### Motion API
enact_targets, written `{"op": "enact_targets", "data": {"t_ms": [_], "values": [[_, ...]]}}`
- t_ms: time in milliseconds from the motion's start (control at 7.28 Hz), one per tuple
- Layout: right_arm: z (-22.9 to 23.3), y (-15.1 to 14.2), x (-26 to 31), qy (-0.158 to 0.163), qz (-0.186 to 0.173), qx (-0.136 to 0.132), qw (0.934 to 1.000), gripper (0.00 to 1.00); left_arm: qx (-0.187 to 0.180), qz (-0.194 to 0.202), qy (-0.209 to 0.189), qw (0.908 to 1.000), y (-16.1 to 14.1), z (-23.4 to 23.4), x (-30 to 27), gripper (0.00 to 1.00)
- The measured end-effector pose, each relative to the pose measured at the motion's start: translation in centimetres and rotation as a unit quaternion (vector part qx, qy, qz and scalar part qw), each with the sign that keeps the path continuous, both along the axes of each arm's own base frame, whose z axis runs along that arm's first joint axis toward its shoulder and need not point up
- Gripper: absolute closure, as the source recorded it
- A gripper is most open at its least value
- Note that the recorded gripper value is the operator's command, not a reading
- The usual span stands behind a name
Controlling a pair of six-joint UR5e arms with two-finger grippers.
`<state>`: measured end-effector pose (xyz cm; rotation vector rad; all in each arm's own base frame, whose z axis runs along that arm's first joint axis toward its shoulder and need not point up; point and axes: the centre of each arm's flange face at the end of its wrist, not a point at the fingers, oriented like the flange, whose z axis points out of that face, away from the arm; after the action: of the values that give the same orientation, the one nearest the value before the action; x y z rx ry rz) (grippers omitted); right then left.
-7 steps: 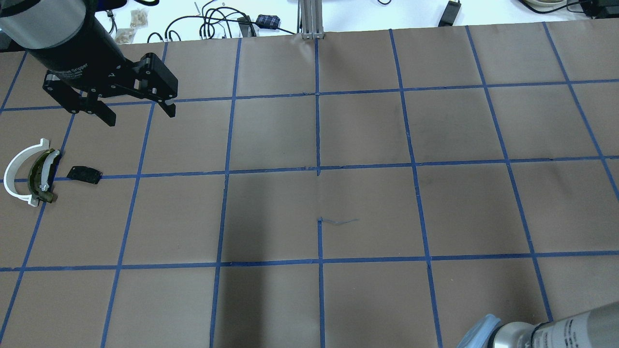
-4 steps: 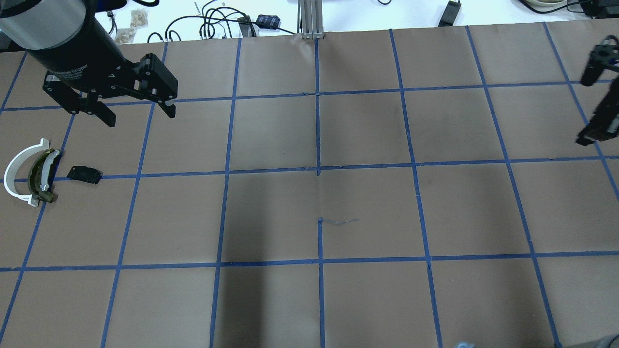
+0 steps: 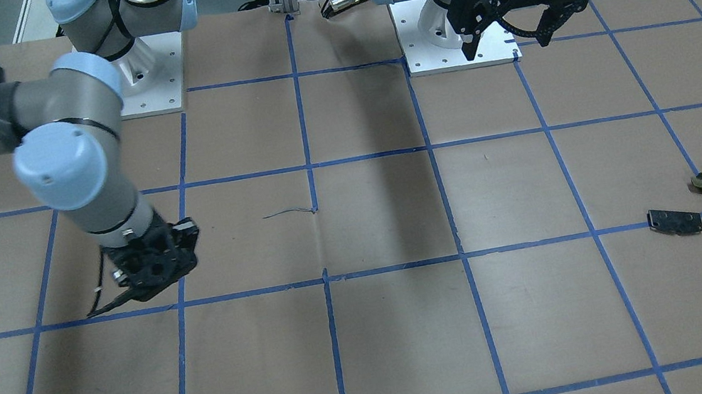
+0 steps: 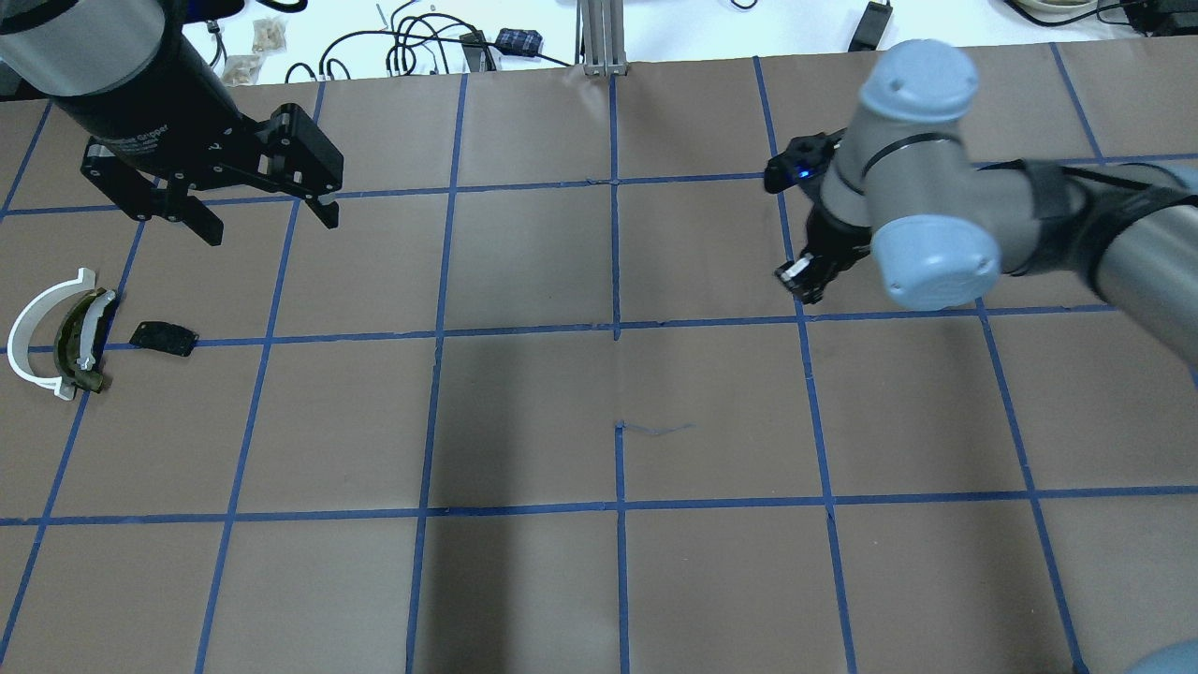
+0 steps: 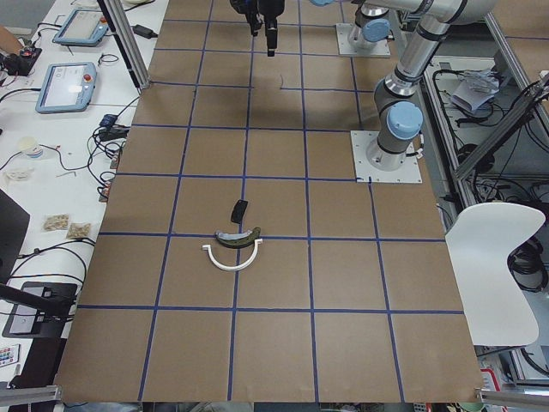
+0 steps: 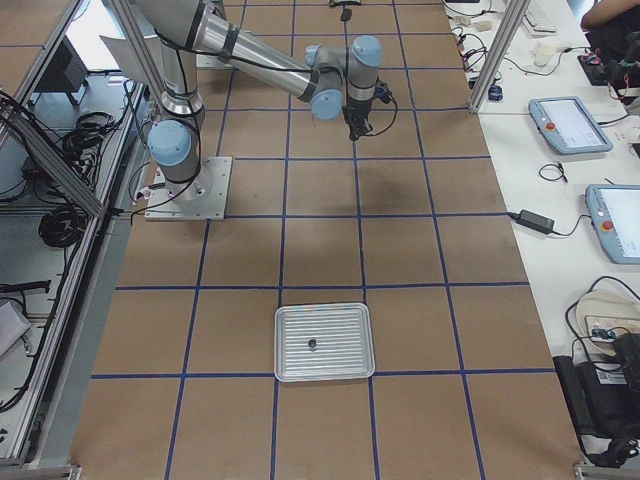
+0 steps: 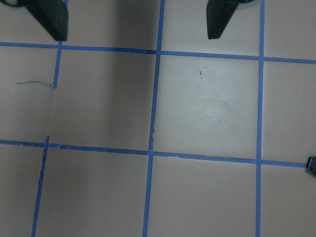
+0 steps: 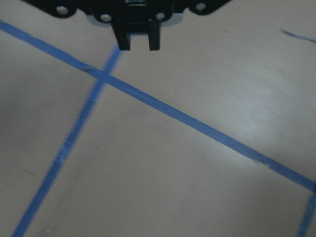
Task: Place bearing gear from tray to pile
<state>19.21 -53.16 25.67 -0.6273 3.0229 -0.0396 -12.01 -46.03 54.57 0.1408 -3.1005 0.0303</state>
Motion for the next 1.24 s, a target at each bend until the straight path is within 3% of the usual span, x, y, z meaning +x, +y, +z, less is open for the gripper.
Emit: {"op": "enact_targets", "data": {"t_ms": [137,275,412,687,962,1099,1236], "values": [[-1.5,1.4,6.1,-0.023,-0.061,-0.013,0.9978,1.00,0.000,0.000,0.000,1.0000,0.0,0.0,0.0,0.00],[-3.1,2.6,10.7,-0.048,-0.095,-0.018,0.9942,0.89,0.000,0.000,0.002,1.0000,0.0,0.0,0.0,0.00],[-4.7,3.5,13.7,-0.080,-0.114,-0.015,0.9902,0.01,0.000,0.000,0.003,1.0000,0.0,0.0,0.0,0.00],[-6.1,3.3,14.6,-0.105,-0.124,-0.008,0.9866,0.00,0.000,-0.001,0.003,1.0000,0.1,0.0,0.0,0.00],[-4.7,1.5,10.9,-0.101,-0.108,-0.015,0.9889,0.00,0.003,-0.002,0.006,1.0000,0.1,-0.2,0.1,0.00],[-2.3,0.7,7.2,-0.084,-0.083,-0.024,0.9928,0.00,0.009,-0.002,0.009,0.9999,0.2,-0.1,0.2,0.00],[0.3,0.0,2.1,-0.053,-0.032,-0.031,0.9976,0.00,0.022,0.000,0.018,0.9996,0.3,-0.6,0.2,0.00]]}}
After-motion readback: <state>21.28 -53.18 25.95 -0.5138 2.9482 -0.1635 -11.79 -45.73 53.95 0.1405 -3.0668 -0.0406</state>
